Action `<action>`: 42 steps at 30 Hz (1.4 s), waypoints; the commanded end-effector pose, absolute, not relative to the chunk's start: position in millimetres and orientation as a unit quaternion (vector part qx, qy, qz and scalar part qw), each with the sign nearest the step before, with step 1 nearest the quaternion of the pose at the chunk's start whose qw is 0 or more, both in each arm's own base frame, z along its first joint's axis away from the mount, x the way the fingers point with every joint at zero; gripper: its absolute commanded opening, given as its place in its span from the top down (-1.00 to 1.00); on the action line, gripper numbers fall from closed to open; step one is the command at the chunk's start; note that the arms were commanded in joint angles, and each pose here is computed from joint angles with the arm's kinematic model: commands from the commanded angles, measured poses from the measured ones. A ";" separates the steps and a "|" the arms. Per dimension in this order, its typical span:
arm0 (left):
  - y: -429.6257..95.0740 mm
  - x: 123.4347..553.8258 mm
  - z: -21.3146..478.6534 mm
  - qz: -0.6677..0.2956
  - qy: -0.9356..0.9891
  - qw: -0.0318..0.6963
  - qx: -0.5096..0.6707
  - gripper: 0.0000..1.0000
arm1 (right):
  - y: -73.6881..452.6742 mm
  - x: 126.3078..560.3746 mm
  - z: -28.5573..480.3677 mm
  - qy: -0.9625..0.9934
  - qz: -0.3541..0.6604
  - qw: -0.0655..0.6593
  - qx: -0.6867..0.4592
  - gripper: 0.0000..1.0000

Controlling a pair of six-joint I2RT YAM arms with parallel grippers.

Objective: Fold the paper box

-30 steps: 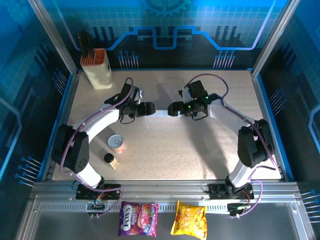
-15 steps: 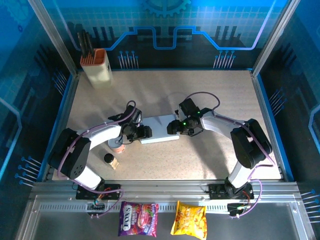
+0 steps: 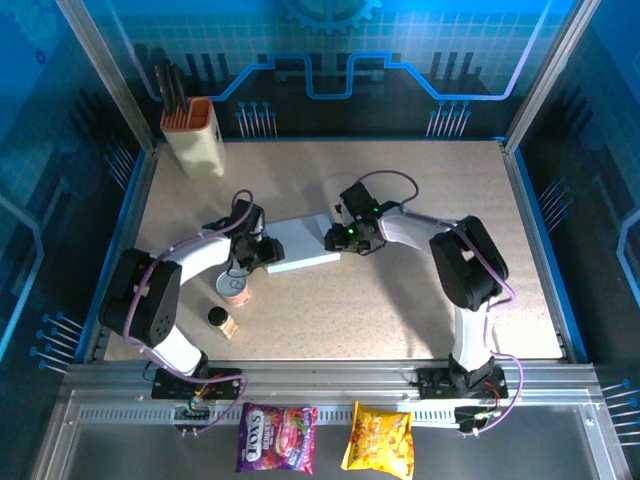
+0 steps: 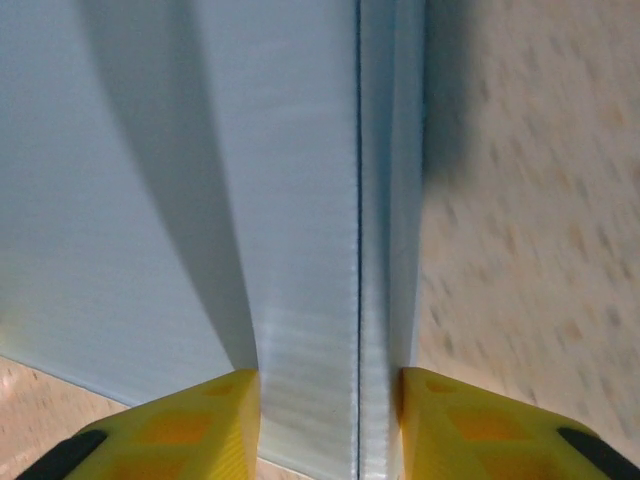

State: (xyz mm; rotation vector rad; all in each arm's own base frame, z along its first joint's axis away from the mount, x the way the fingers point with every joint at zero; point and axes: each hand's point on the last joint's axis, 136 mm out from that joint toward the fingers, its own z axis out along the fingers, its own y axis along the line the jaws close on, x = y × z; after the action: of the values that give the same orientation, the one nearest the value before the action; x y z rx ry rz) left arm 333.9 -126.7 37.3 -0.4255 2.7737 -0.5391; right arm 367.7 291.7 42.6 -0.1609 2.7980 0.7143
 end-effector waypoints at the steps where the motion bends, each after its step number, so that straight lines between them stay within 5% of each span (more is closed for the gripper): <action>1: -132.0 369.4 61.6 -0.240 0.946 0.180 -0.125 0.00 | 376.8 366.1 63.5 0.923 0.345 0.121 -0.118 0.24; 21: 44.6 473.2 62.4 -0.243 0.894 0.234 -0.294 -0.03 | 558.2 419.3 49.6 0.861 0.464 0.169 -0.124 0.00; 36: 94.1 494.3 44.4 -0.238 0.884 0.222 -0.336 -0.20 | 566.3 427.4 51.4 0.851 0.475 0.188 -0.119 -0.27; 42: 115.3 484.6 51.3 -0.210 0.882 0.217 -0.361 -0.44 | 545.8 436.3 51.4 0.866 0.443 0.199 -0.116 -0.51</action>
State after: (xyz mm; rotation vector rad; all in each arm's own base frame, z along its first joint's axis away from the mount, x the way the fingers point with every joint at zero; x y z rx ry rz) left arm 490.4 134.7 49.0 -0.9917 2.3930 -0.4594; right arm 482.2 524.3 58.2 -0.2025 2.3499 1.2158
